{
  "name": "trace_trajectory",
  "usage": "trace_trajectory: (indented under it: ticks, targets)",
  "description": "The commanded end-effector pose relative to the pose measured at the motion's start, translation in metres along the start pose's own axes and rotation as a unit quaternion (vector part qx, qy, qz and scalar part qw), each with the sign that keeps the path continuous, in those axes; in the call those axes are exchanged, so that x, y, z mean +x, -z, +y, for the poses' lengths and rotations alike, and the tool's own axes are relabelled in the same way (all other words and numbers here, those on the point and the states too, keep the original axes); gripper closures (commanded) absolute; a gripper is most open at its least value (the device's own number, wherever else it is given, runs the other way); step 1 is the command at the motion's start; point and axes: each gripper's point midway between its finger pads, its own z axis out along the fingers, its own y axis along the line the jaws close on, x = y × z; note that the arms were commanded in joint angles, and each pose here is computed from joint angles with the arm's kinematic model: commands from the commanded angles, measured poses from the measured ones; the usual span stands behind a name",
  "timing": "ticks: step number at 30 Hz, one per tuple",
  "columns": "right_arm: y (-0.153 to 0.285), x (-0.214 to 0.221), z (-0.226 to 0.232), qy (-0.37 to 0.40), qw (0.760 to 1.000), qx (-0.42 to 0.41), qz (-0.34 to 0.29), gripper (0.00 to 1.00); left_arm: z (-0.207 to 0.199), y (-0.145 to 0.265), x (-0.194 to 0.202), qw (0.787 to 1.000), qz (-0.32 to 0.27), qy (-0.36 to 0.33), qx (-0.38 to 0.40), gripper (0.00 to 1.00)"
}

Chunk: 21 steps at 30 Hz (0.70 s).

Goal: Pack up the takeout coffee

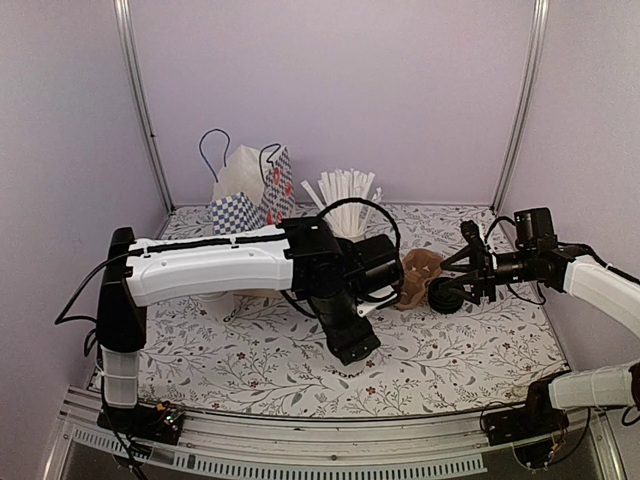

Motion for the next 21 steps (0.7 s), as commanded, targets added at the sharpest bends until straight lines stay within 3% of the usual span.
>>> trace_trajectory:
  ticks: [1,14,17,21]
  targets:
    - [-0.002,0.007,0.003,-0.013,1.0,-0.011,0.003,0.39,0.006,0.01,-0.013,1.0,-0.025,0.006,0.0,0.0]
    - [-0.002,0.001,-0.002,-0.029,1.0,-0.006,-0.001,0.37,0.019,0.071,-0.019,0.993,-0.114,0.041,0.011,0.0]
    - [-0.005,-0.01,-0.003,-0.061,0.998,-0.017,0.001,0.37,0.037,0.079,-0.02,0.985,-0.149,0.087,0.002,0.0]
    - [-0.03,-0.01,0.014,-0.099,0.991,-0.067,0.066,0.38,0.059,0.085,-0.023,0.959,-0.218,0.182,0.027,0.0]
